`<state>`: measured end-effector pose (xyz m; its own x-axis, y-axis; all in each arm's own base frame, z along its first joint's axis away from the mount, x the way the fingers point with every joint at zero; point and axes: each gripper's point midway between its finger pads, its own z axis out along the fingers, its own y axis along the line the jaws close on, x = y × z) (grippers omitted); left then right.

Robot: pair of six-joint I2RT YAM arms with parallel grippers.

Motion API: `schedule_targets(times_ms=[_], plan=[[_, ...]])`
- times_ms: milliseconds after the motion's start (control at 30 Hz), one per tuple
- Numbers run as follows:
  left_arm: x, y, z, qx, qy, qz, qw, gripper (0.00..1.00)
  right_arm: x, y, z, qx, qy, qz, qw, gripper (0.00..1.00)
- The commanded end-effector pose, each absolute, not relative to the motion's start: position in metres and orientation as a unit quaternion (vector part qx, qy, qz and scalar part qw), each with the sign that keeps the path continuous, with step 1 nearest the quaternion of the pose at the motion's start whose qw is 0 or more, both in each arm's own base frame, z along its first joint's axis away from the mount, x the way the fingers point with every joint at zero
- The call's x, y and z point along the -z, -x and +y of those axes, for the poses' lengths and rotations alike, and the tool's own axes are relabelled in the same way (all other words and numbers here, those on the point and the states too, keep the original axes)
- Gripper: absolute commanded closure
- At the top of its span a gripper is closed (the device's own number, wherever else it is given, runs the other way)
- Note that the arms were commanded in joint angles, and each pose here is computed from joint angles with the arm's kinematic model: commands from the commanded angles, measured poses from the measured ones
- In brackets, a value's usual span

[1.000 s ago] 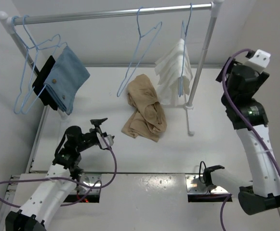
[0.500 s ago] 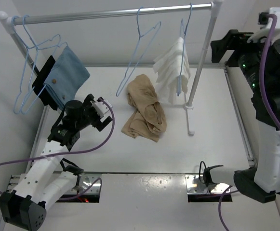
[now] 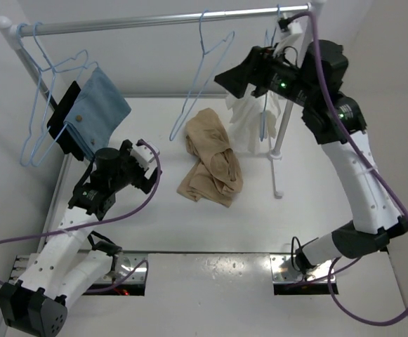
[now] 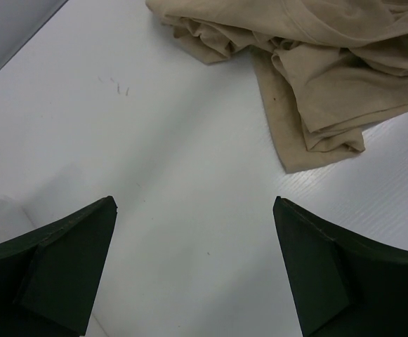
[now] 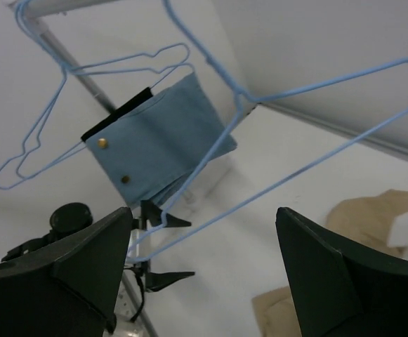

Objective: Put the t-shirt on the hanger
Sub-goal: Grab a hanger with the right arm

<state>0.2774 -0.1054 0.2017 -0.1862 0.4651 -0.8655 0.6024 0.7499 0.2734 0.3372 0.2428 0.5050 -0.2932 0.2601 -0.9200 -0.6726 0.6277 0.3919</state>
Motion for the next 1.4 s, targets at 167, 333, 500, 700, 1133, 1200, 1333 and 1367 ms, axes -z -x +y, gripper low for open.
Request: schedule_targets(times_ms=[167,333,500,700,1133,1200,1333,1367], plan=[[-0.205,-0.287,-0.103,0.058,-0.315,0.784,0.532,0.00,-0.507,-0.349,0.280,-0.434,0.111,0.675,0.586,0.15],[-0.203,-0.291,-0.100,0.050,-0.310,0.789,0.528,0.00,-0.498,-0.377,0.301,-0.431,0.100,0.678,0.586,0.15],[-0.203,-0.292,-0.097,0.043,-0.302,0.793,0.528,0.00,-0.484,-0.398,0.314,-0.428,0.090,0.685,0.583,0.18],[-0.205,-0.295,-0.092,0.031,-0.294,0.794,0.532,0.00,-0.471,-0.410,0.331,-0.453,0.096,0.668,0.582,0.30],[-0.214,-0.302,-0.095,0.034,-0.283,0.782,0.554,0.00,-0.480,-0.380,0.334,-0.486,0.133,0.635,0.585,0.94],[-0.214,-0.302,-0.095,0.034,-0.283,0.782,0.554,0.00,-0.483,-0.375,0.337,-0.496,0.147,0.629,0.581,1.00],[-0.215,-0.304,-0.095,0.034,-0.283,0.782,0.554,0.00,-0.500,-0.358,0.343,-0.516,0.192,0.605,0.575,1.00],[-0.217,-0.305,-0.096,0.036,-0.279,0.781,0.558,0.00,-0.513,-0.351,0.343,-0.523,0.203,0.592,0.578,1.00]])
